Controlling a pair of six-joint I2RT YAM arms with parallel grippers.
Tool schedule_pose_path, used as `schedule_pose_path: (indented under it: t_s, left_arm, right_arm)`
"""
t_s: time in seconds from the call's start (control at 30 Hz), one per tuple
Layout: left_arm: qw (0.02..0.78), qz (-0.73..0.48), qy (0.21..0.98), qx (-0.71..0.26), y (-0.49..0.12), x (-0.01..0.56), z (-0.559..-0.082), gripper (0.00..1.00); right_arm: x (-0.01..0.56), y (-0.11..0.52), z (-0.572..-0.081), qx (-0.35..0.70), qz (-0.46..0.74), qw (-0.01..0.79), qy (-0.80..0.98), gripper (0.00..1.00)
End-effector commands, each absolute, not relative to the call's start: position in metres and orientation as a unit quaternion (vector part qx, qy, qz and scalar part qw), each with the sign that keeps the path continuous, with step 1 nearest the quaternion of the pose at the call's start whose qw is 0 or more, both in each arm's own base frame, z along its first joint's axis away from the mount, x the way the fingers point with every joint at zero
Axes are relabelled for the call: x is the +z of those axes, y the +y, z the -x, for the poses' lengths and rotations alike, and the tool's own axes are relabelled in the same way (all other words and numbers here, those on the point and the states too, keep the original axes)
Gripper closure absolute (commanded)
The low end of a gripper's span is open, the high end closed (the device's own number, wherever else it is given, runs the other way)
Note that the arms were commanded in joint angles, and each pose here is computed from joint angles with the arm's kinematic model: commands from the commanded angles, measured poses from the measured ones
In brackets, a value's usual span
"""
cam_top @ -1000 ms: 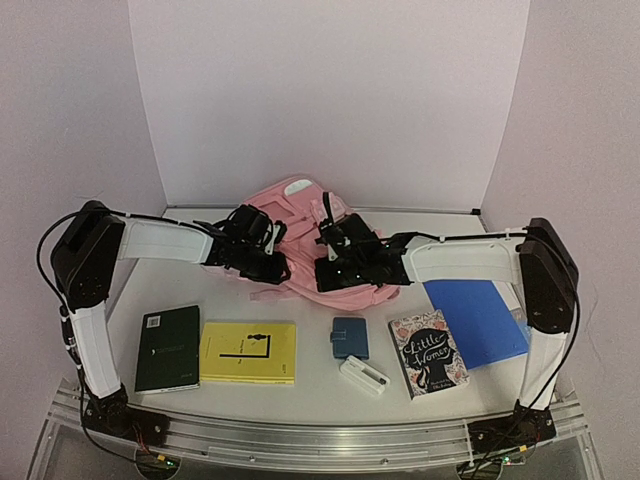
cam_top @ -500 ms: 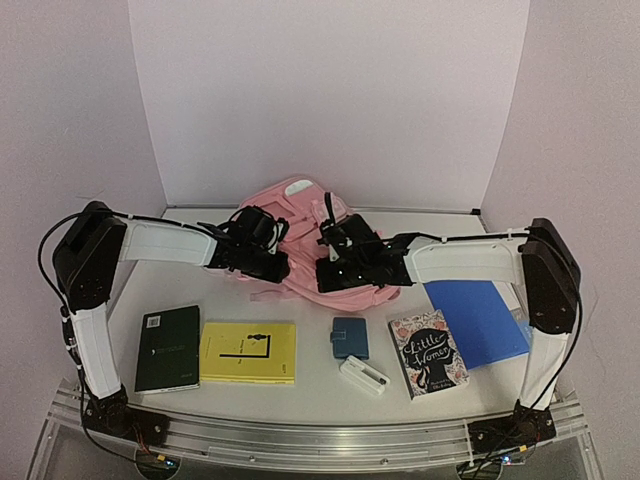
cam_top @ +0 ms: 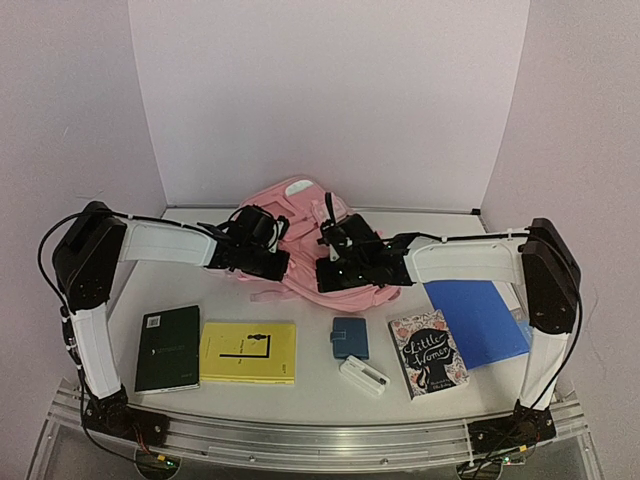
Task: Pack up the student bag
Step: Unzip the student bag at the center of the board.
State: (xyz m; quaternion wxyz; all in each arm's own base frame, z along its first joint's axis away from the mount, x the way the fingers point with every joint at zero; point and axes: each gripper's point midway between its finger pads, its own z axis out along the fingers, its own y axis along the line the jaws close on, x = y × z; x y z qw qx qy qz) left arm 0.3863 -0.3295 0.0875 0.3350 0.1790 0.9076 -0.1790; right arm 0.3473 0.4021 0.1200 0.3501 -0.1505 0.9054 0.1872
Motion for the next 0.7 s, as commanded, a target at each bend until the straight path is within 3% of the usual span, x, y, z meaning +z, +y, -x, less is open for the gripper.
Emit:
schedule_pose_path:
  t_s: [0.0,0.33,0.67]
  left_arm:
    - [0.357,-0.173,0.89,-0.224,-0.341,0.117,-0.373,1.0]
    - [0.357,-0.175,0.875,-0.276,-0.382,0.132,-0.328,1.0]
    - [0.36,-0.151,0.862,-0.322,-0.421,0.148,-0.317,1.0]
  right_arm:
    - [0.162,0.405,-0.358,0.214,0.096,0.392,0.889,1.0]
    - [0.155,0.416,-0.376,0.244,0.007,0.396,0.885,1.0]
    - [0.162,0.426,-0.376,0.277,0.018,0.409,0.87,1.0]
